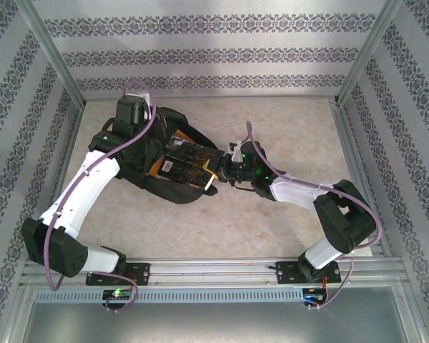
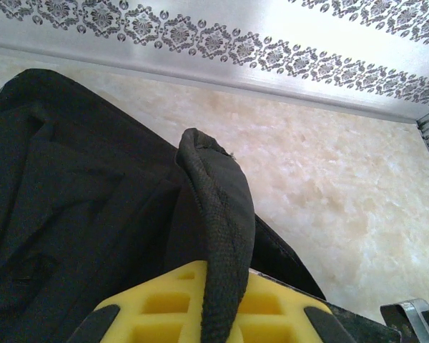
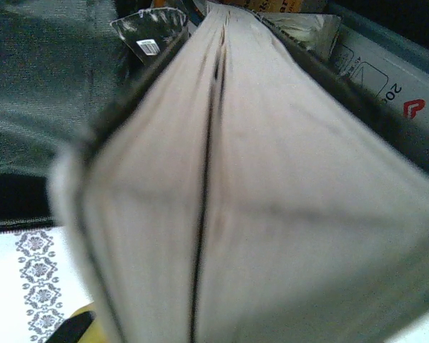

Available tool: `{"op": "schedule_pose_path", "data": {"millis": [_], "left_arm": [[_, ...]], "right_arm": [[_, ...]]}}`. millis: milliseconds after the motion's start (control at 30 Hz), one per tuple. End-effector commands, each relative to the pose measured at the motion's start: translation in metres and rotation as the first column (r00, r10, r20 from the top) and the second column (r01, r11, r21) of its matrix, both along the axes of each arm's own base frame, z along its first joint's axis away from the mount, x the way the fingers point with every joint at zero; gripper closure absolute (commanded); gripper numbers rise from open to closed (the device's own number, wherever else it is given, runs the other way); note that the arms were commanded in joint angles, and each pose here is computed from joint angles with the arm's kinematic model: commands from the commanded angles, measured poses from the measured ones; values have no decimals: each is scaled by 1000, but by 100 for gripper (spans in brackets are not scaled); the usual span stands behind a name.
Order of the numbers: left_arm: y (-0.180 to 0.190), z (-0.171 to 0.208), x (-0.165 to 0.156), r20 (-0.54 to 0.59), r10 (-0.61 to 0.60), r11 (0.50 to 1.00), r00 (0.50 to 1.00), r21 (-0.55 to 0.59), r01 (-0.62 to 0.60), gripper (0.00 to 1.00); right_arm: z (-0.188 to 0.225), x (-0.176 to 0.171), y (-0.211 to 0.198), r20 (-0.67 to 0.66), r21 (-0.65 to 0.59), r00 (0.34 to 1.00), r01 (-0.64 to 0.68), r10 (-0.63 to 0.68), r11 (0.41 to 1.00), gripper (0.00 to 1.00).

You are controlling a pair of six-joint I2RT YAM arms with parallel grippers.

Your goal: Pack the student bag

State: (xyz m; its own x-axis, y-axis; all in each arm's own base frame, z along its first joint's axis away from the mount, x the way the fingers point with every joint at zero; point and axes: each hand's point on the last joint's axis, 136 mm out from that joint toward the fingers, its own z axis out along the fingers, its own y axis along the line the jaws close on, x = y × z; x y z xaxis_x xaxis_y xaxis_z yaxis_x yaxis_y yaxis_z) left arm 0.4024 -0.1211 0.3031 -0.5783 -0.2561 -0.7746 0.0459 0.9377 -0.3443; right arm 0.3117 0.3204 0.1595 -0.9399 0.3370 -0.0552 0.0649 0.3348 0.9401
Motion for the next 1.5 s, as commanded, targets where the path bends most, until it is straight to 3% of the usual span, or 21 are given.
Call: {"op": "schedule_pose_path", "data": {"millis": [0, 433, 733, 867, 1200, 1333, 1400, 1467], "left_arm": [[4, 82, 15, 236, 40, 996, 971, -93, -19, 100], [17, 93, 19, 256, 82, 995, 963, -84, -62, 100], [-8, 81, 18, 215, -10, 984, 977, -174, 48, 100], [-15, 77, 16, 200, -31, 974, 979, -215, 75, 100], [-28, 75, 14, 187, -65, 947, 980, -297, 120, 100], [-37, 72, 13, 173, -91, 928, 981, -342, 146, 100], [-40, 69, 14, 165, -99, 921, 981, -358, 153, 100], [-43, 63, 15, 153, -106, 917, 983, -368, 156, 100]], "right_arm": [[28, -9, 9, 86, 56, 995, -60, 55, 997, 100], [36, -12, 5, 102, 67, 994, -50, 43, 996, 100], [78, 8, 20, 179, 150, 983, -58, 31, 987, 100], [86, 24, 34, 196, 168, 980, -65, 31, 984, 100], [41, 79, 100, 96, 182, 992, -95, 78, 979, 100], [45, 96, 130, 128, 173, 987, -117, 96, 978, 100], [36, 98, 142, 130, 127, 985, -128, 111, 984, 93], [17, 101, 150, 107, 79, 987, -128, 119, 989, 76]]}}
